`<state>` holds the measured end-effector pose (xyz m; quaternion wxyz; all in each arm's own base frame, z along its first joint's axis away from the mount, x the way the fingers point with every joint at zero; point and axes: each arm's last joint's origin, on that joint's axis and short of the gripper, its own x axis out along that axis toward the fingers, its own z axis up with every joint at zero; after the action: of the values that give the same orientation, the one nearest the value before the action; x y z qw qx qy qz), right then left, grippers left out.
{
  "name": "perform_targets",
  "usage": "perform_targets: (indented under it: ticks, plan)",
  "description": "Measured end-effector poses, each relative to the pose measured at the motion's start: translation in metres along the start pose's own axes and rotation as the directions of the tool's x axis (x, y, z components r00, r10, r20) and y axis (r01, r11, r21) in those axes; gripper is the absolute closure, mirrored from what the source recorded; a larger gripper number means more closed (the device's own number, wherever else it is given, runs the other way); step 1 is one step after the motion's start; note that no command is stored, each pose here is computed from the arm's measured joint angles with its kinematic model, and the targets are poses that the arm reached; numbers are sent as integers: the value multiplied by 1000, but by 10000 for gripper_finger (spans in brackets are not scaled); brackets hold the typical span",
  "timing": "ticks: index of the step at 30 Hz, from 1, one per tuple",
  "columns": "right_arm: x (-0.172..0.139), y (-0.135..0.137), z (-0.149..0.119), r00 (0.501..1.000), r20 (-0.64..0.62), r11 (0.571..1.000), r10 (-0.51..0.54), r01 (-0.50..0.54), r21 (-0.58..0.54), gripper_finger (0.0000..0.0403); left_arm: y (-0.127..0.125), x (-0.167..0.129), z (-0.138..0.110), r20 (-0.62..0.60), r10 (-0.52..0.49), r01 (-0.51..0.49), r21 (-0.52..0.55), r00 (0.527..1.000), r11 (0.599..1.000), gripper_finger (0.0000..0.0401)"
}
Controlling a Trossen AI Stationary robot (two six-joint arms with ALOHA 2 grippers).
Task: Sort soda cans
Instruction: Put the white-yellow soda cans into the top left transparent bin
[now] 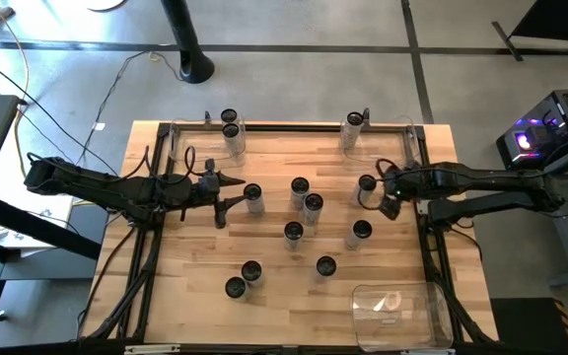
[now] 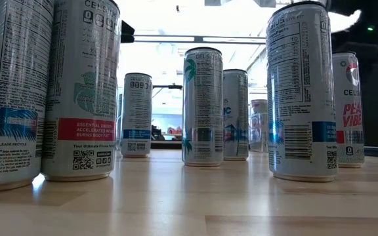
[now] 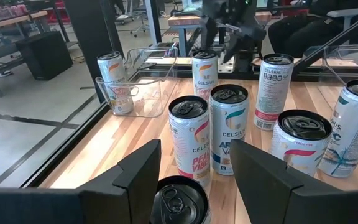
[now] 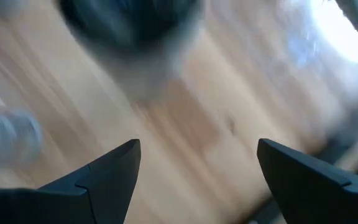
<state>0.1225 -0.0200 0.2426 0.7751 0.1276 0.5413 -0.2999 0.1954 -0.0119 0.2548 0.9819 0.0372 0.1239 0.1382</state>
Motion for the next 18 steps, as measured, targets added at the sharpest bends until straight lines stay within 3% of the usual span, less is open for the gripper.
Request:
perform_targets:
  ticks: [3,5,8,12,14,18]
  plan:
    - [-1,-4,-9,995,-99,998,-27,33,61,84,0,0,0,0,0,0,0,1000,1000,215]
    - [-1,-3,-8,995,-95,996,-8,17,91,84,0,0,0,0,0,0,1,1000,1000,215]
    - [0,3,0,996,-29,984,88,-82,159,84,0,0,0,3,0,0,0,1000,1000,215]
    - [-2,12,14,970,85,911,226,-241,335,84,0,0,1,6,0,0,-1,1000,1000,215]
    - [-3,14,18,959,130,886,251,-281,368,84,0,0,1,6,0,0,-1,1000,1000,215]
    - [-2,16,22,957,162,878,242,-287,382,84,0,0,1,7,0,0,-1,1000,1000,215]
